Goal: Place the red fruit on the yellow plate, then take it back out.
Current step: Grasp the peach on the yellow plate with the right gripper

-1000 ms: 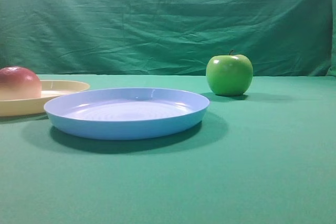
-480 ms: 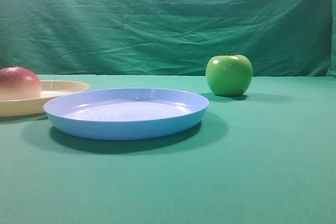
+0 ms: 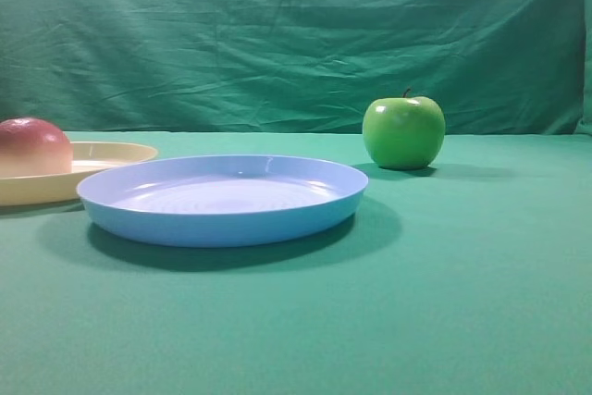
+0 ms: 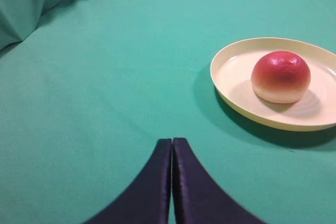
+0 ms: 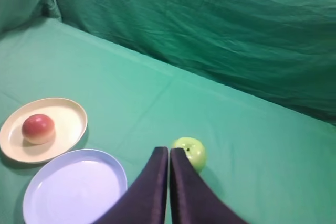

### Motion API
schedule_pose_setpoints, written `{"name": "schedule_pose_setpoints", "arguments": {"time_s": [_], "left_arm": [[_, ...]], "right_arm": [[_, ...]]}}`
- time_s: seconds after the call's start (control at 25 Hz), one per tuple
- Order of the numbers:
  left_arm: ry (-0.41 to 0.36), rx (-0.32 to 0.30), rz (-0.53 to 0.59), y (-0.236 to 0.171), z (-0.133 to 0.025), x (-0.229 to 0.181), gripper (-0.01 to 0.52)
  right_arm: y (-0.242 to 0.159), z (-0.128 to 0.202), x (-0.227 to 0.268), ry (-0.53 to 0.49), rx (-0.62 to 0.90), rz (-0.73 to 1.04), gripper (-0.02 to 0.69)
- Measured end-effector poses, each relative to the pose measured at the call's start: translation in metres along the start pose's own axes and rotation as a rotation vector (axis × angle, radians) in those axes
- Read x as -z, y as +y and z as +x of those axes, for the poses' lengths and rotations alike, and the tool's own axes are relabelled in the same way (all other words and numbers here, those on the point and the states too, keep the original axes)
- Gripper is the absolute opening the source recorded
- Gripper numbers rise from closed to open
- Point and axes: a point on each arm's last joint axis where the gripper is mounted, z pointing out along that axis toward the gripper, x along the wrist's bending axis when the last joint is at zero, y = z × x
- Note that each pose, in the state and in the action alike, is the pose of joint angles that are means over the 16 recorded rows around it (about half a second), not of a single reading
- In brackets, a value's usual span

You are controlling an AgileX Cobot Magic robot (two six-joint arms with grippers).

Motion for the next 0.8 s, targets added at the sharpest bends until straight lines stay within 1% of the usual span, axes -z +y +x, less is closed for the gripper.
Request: {"name": "schedule_pose_setpoints", "arguments": {"time_s": [0.44,0.6,0.8], "left_arm": [[0.000,0.000,0.000,0.000,0.000,0.000,0.000],[0.000,0.000,0.000,0.000,0.000,0.000,0.000],[0.000,0.000,0.000,0.000,0.000,0.000,0.000]], "right_arm": [[-0.093,-0.013,0.009,-0.212,-0.171,-0.065,0.000],[-0.127,-0.011,0.010,-0.261,-0.206,-0.082,0.000],[-0.170,-0.006,0.006,-0.292,-0.212,-0.102,0.000]]}}
